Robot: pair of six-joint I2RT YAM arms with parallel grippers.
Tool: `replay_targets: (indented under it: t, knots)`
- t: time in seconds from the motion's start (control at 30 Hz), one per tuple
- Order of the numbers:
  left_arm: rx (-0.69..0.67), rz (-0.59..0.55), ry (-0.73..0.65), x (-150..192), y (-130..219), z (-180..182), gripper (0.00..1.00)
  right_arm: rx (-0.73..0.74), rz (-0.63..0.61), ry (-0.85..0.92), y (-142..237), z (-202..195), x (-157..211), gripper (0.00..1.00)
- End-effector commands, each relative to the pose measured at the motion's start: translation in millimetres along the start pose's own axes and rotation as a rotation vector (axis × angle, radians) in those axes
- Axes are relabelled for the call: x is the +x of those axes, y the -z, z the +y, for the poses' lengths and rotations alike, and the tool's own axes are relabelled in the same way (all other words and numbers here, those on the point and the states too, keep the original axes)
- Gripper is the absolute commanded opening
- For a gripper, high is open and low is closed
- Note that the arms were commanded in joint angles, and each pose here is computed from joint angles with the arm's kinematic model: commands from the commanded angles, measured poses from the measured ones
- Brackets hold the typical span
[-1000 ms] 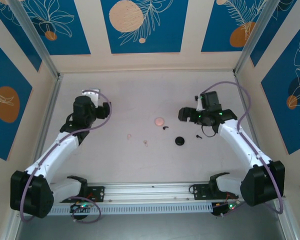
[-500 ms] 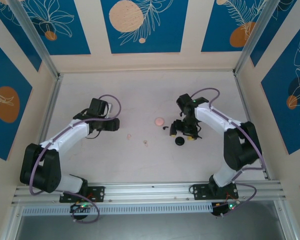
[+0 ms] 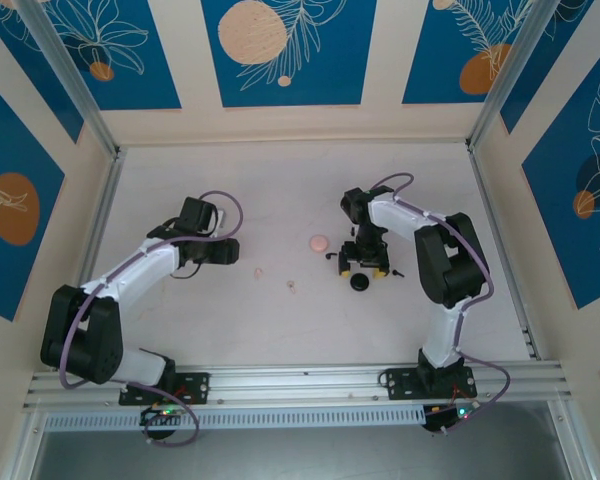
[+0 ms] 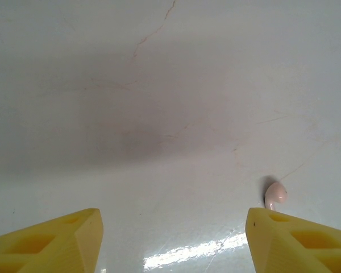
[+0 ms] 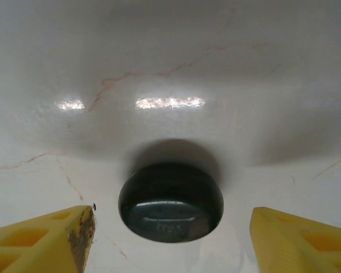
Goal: Insert the wireless bluetooth earbuds into the charging case
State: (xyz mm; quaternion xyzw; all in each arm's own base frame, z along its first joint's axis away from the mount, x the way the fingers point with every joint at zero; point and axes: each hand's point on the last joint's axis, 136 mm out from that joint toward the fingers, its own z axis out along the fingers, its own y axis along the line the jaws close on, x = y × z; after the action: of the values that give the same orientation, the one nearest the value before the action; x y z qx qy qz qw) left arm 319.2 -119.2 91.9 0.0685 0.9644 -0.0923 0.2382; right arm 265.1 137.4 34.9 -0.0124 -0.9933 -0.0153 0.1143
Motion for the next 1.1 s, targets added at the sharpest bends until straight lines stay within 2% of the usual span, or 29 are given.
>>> replay_targets:
  t: [0.0, 0.27, 0.6, 0.77, 0.93, 1.07]
  knots:
    - [0.01, 0.033, -0.02, 6.9, -4.2, -3.7, 0.67, -0.018, 0.055, 0.013, -1.7, -0.3, 6.7, 0.71]
    - [0.022, 0.007, -0.027, 2.6, -3.7, -6.1, 0.65, -0.066, 0.107, -0.001, -12.1, 1.5, 10.8, 0.66]
    - [0.017, 0.019, -0.027, 7.1, -5.1, -6.3, 0.64, -0.038, 0.139, -0.002, -23.5, -4.3, 16.2, 0.65]
    - [0.015, 0.023, -0.033, 9.5, -5.8, -7.1, 0.64, -0.012, 0.125, 0.003, -26.0, -6.8, 15.1, 0.54]
    - [0.063, -0.011, -0.067, 4.0, -1.2, -19.7, 0.62, -0.053, 0.053, -0.006, -14.1, -1.9, 14.2, 0.47]
    - [0.242, -0.152, -0.213, -12.8, 12.6, -62.1, 0.61, -0.204, -0.118, -0.032, 14.1, 20.8, 2.1, 0.47]
